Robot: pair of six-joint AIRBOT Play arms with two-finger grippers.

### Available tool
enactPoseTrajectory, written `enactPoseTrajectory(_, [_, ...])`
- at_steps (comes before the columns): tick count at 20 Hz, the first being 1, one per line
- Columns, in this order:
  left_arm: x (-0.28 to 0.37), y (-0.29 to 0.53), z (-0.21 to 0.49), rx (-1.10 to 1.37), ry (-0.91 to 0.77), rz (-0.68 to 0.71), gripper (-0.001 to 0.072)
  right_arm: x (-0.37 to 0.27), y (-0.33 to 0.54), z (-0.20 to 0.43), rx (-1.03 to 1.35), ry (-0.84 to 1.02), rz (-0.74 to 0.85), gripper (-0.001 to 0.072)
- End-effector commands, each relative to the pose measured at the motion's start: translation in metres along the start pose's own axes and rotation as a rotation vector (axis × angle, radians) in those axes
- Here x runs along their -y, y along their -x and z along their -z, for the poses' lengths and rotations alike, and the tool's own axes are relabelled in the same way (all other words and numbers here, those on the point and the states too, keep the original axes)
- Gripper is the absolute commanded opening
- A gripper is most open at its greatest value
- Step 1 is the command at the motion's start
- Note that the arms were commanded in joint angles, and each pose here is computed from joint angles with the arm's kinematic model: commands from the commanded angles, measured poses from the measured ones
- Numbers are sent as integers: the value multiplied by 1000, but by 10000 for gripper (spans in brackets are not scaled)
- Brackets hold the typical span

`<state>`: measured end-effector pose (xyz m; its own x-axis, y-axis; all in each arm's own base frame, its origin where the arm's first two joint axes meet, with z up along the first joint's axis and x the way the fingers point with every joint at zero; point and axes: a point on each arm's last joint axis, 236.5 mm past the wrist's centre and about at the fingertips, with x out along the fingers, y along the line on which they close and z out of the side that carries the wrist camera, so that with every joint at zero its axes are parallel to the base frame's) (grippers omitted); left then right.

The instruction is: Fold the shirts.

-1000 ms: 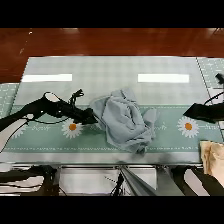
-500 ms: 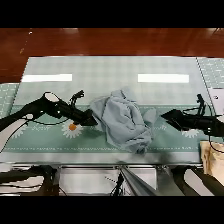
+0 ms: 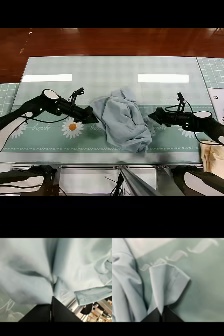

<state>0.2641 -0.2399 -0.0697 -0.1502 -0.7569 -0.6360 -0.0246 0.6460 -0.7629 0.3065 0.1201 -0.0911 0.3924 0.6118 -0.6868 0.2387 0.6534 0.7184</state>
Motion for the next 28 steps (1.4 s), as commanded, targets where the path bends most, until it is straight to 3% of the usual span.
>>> enactPoseTrajectory(1, [21,15,-22,55,-60,9,23,-31,12,-26,61,72,-52,14])
enactPoseTrajectory(5, [91,79,-63,248,-256,37,22,-109,91,-83,252,289,-143,14])
enactPoseTrajectory(8, [178,177,-77,503,-483,55,22,-177,173,-113,453,421,-202,14])
enactPoseTrajectory(13, [312,337,-19,932,-839,39,22,-271,291,-112,703,609,-246,13])
enactPoseTrajectory(17, [363,396,48,1128,-1000,5,22,-320,357,-97,842,711,-230,13])
enactPoseTrajectory(23, [357,448,101,1352,-1055,-292,22,-333,435,-83,1005,795,19,13])
enactPoseTrajectory(28, [317,463,110,1380,-878,-461,23,-349,508,-77,1244,849,156,13])
